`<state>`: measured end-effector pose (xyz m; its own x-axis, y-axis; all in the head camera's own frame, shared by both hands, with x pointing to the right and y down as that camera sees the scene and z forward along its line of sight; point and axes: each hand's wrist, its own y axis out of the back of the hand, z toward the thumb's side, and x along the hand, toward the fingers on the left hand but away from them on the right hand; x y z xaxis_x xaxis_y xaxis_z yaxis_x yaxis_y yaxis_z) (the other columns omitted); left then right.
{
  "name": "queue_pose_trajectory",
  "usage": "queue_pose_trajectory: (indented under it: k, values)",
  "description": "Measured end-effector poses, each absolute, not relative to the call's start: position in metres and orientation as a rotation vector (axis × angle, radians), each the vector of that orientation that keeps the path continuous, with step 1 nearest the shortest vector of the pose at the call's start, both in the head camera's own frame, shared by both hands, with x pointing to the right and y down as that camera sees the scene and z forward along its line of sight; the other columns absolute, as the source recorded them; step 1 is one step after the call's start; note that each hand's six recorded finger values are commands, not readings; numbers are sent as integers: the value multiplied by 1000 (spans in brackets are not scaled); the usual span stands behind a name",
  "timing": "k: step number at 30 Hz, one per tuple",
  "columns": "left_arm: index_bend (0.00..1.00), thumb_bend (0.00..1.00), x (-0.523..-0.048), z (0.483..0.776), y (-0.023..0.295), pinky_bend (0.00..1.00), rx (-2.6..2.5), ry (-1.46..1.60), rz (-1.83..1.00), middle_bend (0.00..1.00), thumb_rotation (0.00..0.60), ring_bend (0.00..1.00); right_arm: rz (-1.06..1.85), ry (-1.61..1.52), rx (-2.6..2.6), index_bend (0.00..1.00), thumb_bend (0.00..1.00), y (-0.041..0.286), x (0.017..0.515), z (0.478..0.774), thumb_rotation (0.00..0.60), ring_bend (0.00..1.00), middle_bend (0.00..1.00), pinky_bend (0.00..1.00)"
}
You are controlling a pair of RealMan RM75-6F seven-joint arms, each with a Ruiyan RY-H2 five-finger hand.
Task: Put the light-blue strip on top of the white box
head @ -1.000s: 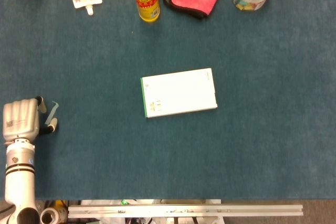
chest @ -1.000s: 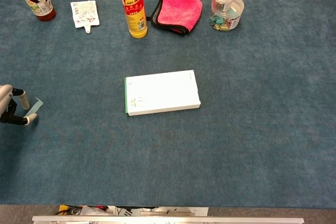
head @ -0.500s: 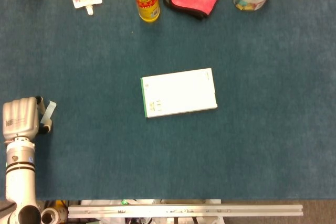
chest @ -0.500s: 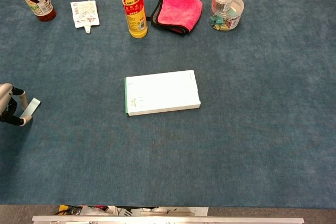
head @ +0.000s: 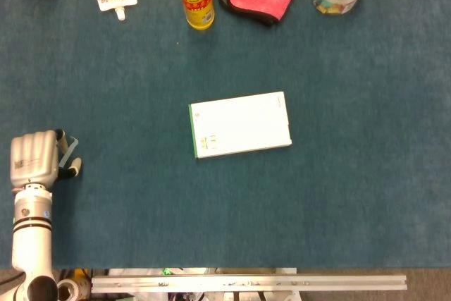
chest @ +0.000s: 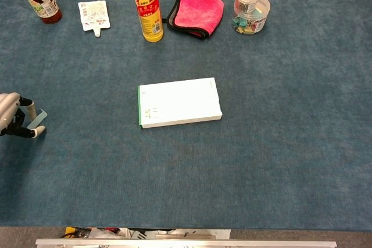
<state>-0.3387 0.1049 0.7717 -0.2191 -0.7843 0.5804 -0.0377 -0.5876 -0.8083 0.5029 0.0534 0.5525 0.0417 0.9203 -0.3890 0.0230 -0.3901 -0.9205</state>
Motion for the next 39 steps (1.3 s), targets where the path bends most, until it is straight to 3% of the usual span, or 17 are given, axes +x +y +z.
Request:
queue_pose_trajectory:
  k: [9, 25, 39]
  values:
    - [549, 314, -339, 772, 103, 990, -1509, 984, -1864, 851, 425, 927, 1457, -987, -1543, 467, 263, 54, 504, 553, 600, 583, 622, 722]
    - [590, 373, -339, 775, 103, 1000, -1507, 978, -1866, 870, 595, 940, 1458, -989, -1541, 467, 262, 55, 504, 552, 600, 583, 622, 722]
    - [590, 388, -316, 761, 81, 1000, -1538, 966, -1689, 876, 600, 943, 1447, -984, -1543, 467, 259, 53, 498, 552, 600, 586, 622, 722]
